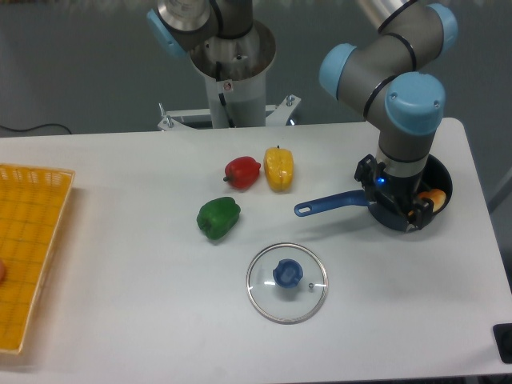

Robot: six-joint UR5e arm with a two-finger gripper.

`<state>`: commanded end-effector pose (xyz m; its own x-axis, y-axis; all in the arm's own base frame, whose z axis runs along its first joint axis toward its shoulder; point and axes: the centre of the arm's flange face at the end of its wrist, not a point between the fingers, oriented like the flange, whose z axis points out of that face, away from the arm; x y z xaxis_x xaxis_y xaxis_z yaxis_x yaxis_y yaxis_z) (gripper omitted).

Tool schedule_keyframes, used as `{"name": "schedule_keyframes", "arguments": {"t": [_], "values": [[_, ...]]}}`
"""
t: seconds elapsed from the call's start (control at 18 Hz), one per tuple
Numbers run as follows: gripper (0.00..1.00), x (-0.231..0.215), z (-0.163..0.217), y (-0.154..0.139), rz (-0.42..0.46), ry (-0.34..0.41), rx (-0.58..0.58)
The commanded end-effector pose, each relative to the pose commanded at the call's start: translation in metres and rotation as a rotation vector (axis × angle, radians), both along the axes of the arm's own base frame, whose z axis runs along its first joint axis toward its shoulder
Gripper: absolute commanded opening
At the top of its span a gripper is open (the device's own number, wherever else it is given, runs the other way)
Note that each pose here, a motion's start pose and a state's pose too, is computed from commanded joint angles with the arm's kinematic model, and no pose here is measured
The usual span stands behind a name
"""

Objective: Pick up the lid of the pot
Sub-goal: 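Lift the gripper up and away from the black saucepan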

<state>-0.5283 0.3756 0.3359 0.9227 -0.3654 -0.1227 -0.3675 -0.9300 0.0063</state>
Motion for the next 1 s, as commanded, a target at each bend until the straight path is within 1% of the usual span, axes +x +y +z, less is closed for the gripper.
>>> {"name": "schedule_keyframes", "arguments": {"t": [0.22,0.39,0.56,0.61,0.83,1.0], "values": [[1.00,0.003,-0.003,0.002,-0.006,-0.006,-0.003],[1.00,0.012,-0.006,0.013,-0.028,-0.011,-0.005],[1.00,0.016,-0.017,0.015,-0.029,-0.026,-0.013],[1.00,0.015,-0.018,0.015,-0.023,-0.026,-0.013],[1.00,0.018,-0.015,0.029,0.061,-0.024,0.013],[1.00,0.022,-0.020,0.038,0.084,-0.031,0.014]]}}
